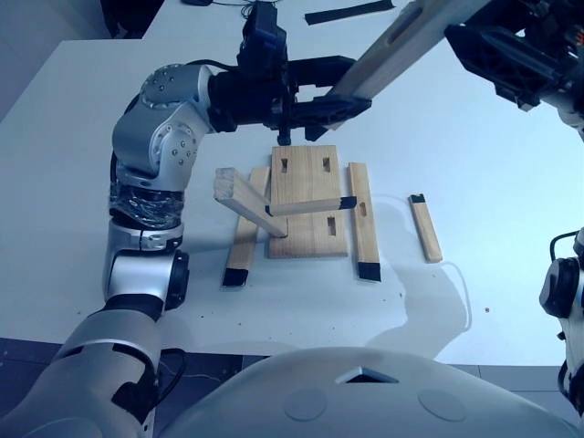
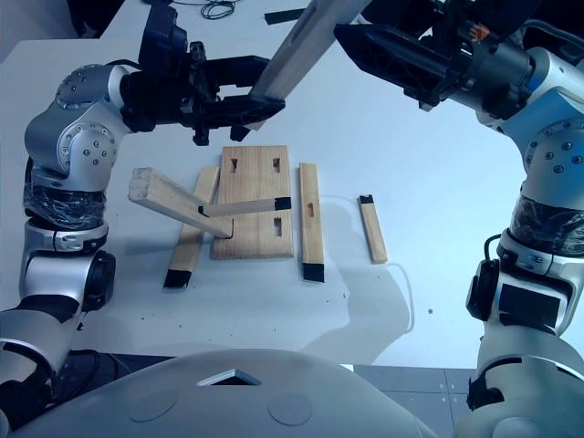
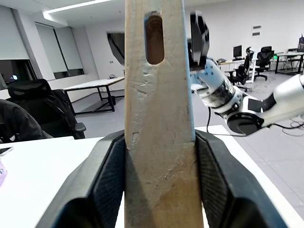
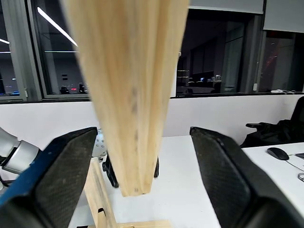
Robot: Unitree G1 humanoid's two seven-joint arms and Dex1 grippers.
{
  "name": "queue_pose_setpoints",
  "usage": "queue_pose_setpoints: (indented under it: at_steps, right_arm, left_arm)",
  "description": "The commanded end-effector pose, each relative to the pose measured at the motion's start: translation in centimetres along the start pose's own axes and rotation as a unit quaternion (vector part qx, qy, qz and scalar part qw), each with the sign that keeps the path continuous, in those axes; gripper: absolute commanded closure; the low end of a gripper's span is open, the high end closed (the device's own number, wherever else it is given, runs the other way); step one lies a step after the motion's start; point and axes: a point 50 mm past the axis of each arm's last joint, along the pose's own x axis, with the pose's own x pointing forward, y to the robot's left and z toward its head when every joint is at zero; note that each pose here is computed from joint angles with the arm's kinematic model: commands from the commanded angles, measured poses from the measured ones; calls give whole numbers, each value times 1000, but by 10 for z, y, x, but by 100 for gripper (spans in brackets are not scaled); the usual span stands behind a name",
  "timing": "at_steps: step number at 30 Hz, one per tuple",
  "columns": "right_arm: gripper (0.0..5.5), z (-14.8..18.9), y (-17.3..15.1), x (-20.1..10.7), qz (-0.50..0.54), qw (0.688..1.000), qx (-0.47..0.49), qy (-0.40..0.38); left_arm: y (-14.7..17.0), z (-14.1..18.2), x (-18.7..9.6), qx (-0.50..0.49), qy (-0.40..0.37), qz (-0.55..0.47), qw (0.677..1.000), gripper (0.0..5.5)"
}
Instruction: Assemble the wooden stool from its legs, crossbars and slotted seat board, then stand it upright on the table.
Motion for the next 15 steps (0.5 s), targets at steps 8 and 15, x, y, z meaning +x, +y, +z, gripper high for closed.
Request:
queue_pose_setpoints:
  at_steps: [8, 15]
  right_arm:
    - [189, -6, 4, 14, 44, 998, 9, 40]
    - [198, -7, 5, 15, 53, 997, 8, 48]
  left_arm:
    - [-3, -1, 0, -1, 14, -14, 1000, 347]
    - [-5, -2, 0, -5, 19, -21, 1000, 347]
